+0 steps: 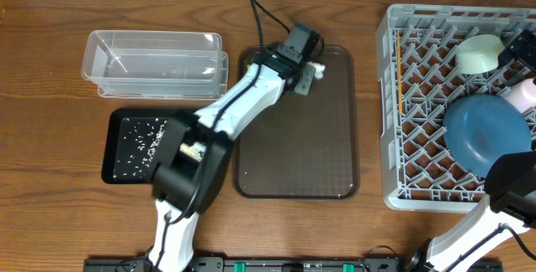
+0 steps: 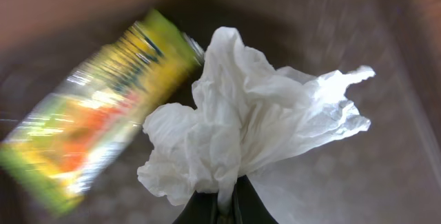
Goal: Sort waste into correct bins and load items into the dishwasher rack
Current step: 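Grasp the white tissue with the left gripper, then carry the tissue to the clear plastic bin and release it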
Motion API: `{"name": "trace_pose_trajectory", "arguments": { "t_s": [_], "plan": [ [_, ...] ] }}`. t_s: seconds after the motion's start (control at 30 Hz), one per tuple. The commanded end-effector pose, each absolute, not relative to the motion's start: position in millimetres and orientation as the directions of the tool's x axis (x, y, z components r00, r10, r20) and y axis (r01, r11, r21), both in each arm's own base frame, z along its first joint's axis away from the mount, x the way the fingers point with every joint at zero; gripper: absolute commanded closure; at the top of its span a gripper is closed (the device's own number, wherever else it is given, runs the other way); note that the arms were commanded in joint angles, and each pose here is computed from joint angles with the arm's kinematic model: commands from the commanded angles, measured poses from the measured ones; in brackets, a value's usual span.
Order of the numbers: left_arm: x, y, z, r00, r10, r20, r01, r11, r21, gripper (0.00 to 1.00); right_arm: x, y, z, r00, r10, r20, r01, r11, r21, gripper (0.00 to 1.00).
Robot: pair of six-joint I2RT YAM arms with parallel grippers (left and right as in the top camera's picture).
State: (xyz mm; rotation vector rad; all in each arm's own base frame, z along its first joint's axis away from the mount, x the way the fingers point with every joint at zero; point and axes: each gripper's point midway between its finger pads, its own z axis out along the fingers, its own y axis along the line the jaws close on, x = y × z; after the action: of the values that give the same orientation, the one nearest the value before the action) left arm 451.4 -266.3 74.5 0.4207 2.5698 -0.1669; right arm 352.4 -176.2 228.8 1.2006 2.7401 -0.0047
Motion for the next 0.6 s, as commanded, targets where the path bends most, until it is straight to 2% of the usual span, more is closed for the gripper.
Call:
{"name": "trace_pose_trajectory", "arguments": {
  "t_s": [0.0,0.13,0.3,0.57],
  "plan": [
    [473.7,-231.0,135.9,-0.759,0.123,-0.639,0.156,0.988,0.005,0.93,351.3,-177.7,229.5,-0.652,0.745,-0.139,0.745,0.664,0.06,0.01],
    [488.6,-181.1,166.1,-0.712,-0.014,-0.702,-0.046,0.999,0.026,0.94,351.3,-177.7,229.5,-0.652,0.745,-0.139,0.745,0.664,0.06,0.01],
    [494.2,-122.3,163.4,-0.709,-0.201,-0.676,-0.25,0.968,-0.025,0.94,351.3,-177.7,229.5,-0.652,0.745,-0.139,0.745,0.664,0.06,0.01],
    [480.0,-14.6,142.7,-0.621,-0.531,-0.576,-0.606,0.792,-0.078,0.94,351.3,-177.7,229.5,-0.652,0.745,-0.139,0.745,0.664,0.06,0.01]
  ]
}}
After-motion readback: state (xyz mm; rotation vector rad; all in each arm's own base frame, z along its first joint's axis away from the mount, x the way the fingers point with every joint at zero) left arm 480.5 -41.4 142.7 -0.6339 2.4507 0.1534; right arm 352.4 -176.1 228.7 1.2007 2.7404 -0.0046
